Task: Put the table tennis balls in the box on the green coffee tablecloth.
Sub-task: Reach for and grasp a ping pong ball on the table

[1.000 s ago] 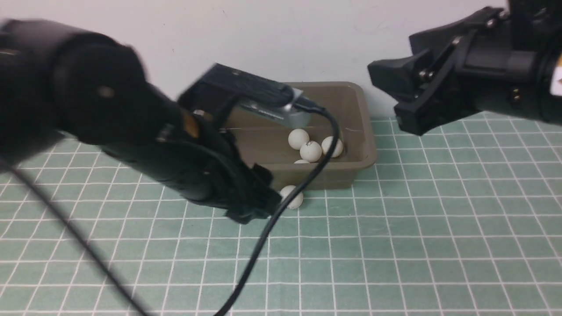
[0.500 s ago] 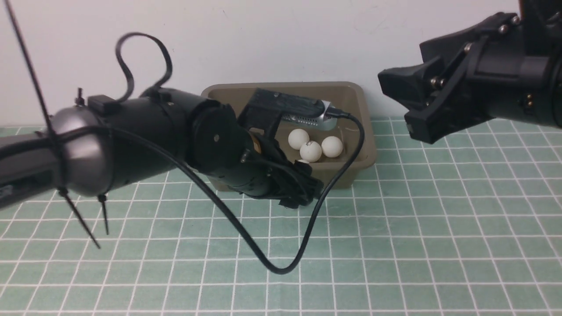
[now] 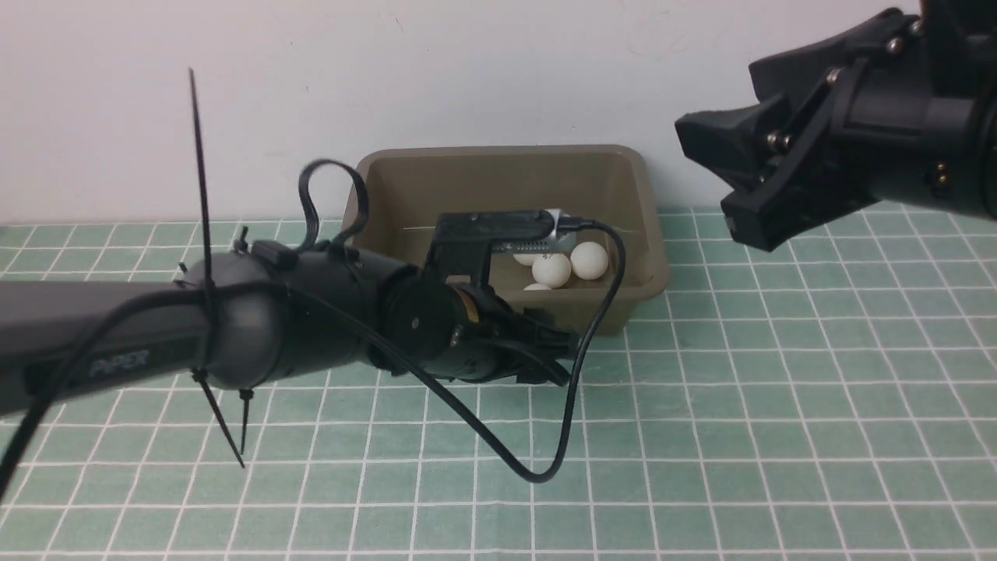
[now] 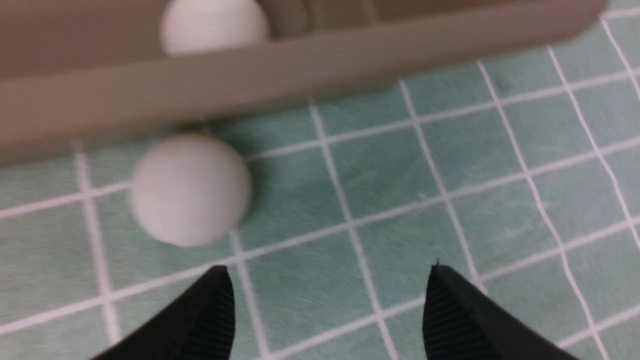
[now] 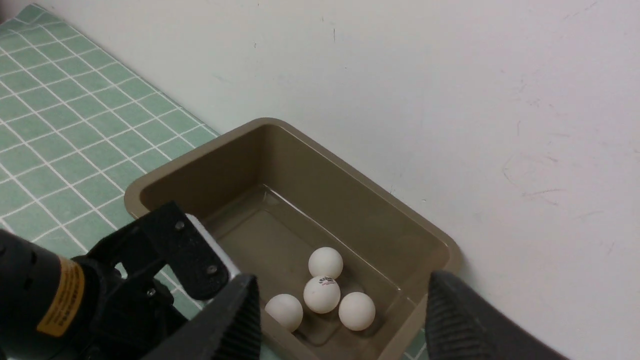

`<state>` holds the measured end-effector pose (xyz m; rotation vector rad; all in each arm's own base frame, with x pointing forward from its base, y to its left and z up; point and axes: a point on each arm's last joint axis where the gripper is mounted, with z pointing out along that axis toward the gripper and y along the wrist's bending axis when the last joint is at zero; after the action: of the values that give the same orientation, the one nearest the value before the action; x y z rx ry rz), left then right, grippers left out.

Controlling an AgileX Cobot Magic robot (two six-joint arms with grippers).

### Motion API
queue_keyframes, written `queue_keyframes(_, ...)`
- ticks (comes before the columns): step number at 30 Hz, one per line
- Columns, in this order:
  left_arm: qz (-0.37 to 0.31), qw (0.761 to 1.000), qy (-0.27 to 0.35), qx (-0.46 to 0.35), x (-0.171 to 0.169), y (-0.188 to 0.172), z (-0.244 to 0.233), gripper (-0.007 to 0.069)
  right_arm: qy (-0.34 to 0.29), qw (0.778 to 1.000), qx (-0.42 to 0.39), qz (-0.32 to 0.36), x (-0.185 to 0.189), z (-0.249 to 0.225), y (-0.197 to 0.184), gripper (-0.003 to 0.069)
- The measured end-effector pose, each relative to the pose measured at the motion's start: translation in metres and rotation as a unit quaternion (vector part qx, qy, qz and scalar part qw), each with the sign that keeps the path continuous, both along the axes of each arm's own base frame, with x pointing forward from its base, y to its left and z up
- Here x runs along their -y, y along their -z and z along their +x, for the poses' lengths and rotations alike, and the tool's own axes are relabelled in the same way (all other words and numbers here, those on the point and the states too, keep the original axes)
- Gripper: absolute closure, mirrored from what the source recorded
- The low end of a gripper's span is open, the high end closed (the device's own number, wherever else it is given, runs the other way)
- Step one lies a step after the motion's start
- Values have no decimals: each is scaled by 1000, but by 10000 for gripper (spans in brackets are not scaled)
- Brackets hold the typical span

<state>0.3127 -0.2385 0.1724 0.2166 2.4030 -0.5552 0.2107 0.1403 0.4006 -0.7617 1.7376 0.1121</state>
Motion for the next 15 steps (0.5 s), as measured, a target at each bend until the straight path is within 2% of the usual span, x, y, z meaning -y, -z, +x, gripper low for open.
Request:
queue_keyframes(10, 34, 999, 36, 1, 0, 17, -15, 168, -3, 1000, 12, -5, 0, 1, -1, 246)
queue_keyframes(15, 40, 997, 39, 45, -8, 20, -3, 168, -4, 1000, 15, -5, 0, 1, -1, 246)
